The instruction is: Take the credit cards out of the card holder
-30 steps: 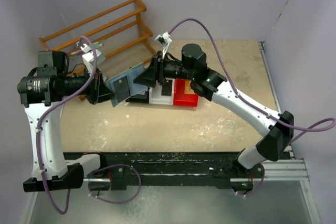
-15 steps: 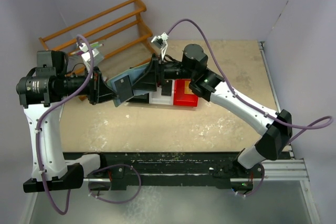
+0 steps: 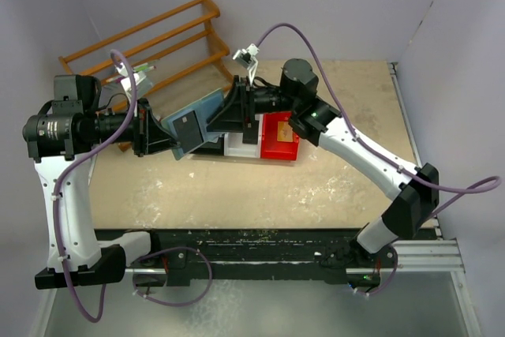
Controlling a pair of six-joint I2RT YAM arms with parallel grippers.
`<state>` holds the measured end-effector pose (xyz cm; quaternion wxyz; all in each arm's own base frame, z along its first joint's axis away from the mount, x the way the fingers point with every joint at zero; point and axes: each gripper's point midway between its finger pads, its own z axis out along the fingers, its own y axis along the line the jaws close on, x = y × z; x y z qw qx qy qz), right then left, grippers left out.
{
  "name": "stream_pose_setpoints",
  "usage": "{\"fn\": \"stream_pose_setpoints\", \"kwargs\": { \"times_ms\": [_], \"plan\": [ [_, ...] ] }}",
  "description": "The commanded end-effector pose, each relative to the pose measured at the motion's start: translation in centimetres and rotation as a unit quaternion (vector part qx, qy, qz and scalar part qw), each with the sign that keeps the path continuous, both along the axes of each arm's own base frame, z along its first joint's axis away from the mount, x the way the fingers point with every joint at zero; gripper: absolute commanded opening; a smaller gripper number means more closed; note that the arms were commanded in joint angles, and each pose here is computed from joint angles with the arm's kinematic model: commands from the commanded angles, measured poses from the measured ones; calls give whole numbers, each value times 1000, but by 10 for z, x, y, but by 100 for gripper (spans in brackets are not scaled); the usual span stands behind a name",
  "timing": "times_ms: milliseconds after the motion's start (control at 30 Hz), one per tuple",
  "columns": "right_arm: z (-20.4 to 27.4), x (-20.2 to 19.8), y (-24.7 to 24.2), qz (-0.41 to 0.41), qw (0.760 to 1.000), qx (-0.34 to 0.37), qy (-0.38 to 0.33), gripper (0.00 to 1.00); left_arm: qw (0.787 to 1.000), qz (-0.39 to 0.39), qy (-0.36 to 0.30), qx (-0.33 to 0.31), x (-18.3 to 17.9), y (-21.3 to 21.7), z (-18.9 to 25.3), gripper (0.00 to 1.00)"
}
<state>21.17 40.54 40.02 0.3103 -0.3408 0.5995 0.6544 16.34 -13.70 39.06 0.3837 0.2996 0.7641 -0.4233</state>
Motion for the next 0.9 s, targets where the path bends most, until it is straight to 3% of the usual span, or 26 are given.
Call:
{"fn": "stream_pose_setpoints", "kwargs": {
  "times_ms": [0, 867],
  "plan": [
    [21, -7, -6, 50, 997, 27, -45, 50, 998, -38, -43, -40, -16, -11, 27, 0],
    [27, -9, 14, 60, 996, 54, -20, 44, 995, -61, -18, -77, -22, -18, 27, 0]
  ]
}}
